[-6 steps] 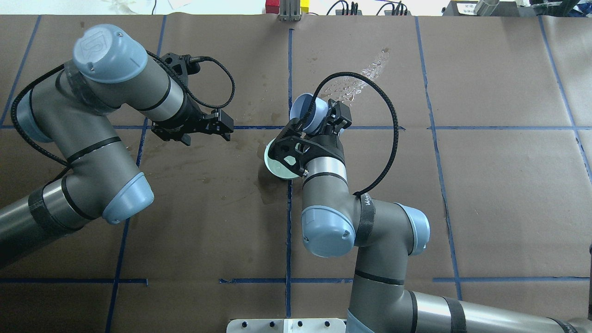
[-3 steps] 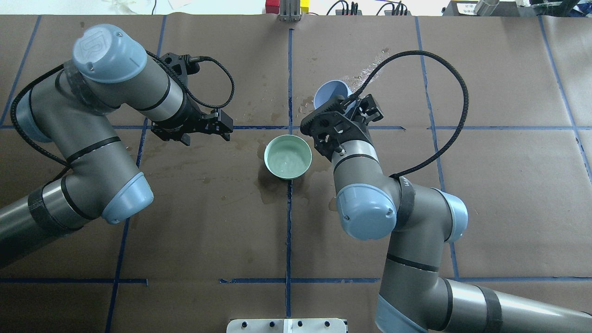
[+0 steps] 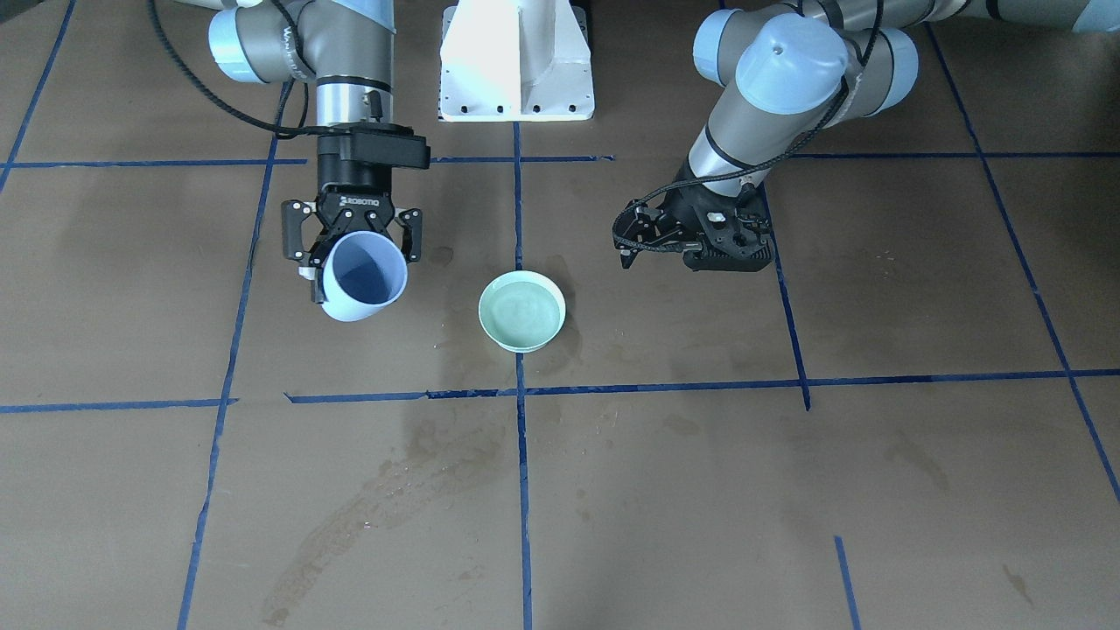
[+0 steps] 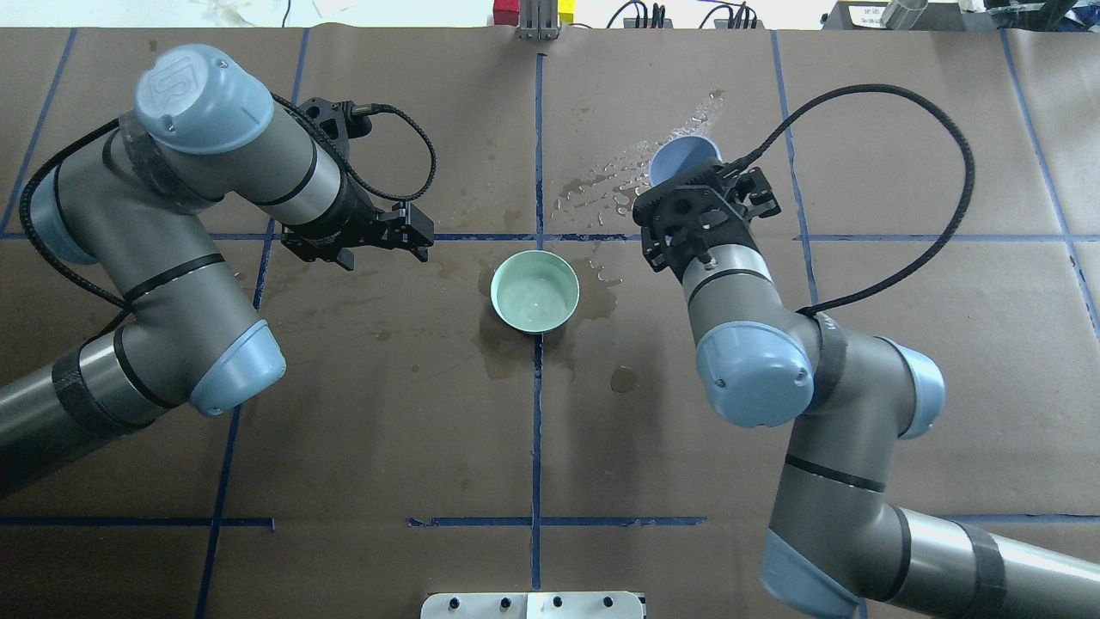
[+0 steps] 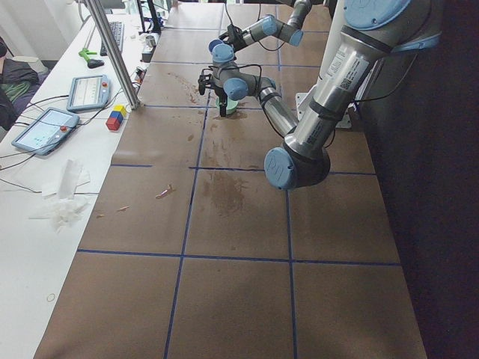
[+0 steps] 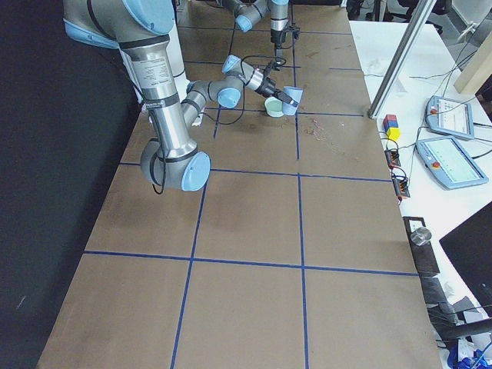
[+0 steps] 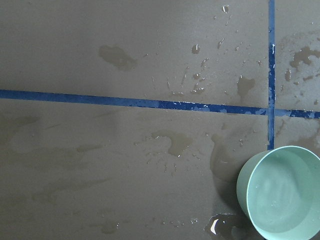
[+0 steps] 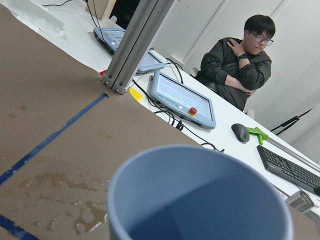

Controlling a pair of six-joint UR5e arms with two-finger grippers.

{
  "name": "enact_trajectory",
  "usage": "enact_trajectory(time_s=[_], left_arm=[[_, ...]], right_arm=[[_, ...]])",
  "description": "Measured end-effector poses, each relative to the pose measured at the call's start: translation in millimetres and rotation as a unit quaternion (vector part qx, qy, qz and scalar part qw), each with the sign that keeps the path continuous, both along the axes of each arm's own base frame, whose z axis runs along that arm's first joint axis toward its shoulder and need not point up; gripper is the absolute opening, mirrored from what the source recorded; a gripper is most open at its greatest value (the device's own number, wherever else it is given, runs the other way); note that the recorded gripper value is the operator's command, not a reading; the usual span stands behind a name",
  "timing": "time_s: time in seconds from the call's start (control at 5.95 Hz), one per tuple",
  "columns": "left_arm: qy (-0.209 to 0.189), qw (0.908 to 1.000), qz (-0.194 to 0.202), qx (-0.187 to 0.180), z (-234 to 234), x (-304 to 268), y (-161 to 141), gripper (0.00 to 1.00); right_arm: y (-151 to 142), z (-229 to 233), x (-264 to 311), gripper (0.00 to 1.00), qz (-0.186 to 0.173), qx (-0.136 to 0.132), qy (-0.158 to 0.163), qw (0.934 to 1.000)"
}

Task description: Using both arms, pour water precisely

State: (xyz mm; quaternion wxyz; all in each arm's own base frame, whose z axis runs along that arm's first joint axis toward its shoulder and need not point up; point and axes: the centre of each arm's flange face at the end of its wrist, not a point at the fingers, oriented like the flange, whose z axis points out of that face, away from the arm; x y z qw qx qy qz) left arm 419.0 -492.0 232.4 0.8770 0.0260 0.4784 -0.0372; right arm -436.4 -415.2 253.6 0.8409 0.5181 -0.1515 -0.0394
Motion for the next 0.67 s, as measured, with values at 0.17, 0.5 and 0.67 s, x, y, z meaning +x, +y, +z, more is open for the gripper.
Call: enact_trajectory(time_s=[0.17,0.5,0.67], left_arm=[[0.0,1.0,0.0,0.0,0.2,0.0,0.0,1.0],[0.0,1.0,0.0,0.0,0.8,-0.1,0.1,1.0],[-0.001,1.0,0.0,0.0,0.9,-0.1,0.1,1.0]], right_arm=[[3.2,14.9,32.3,0.0,0.007,-0.013,-0.013,0.9998],[1.8,52.8,81.4,0.0,0.03,-0.041,-0.015,0.9986],[1.2,73.9,98.7,0.0,0.038,-0.042,-0.019,0.9982]])
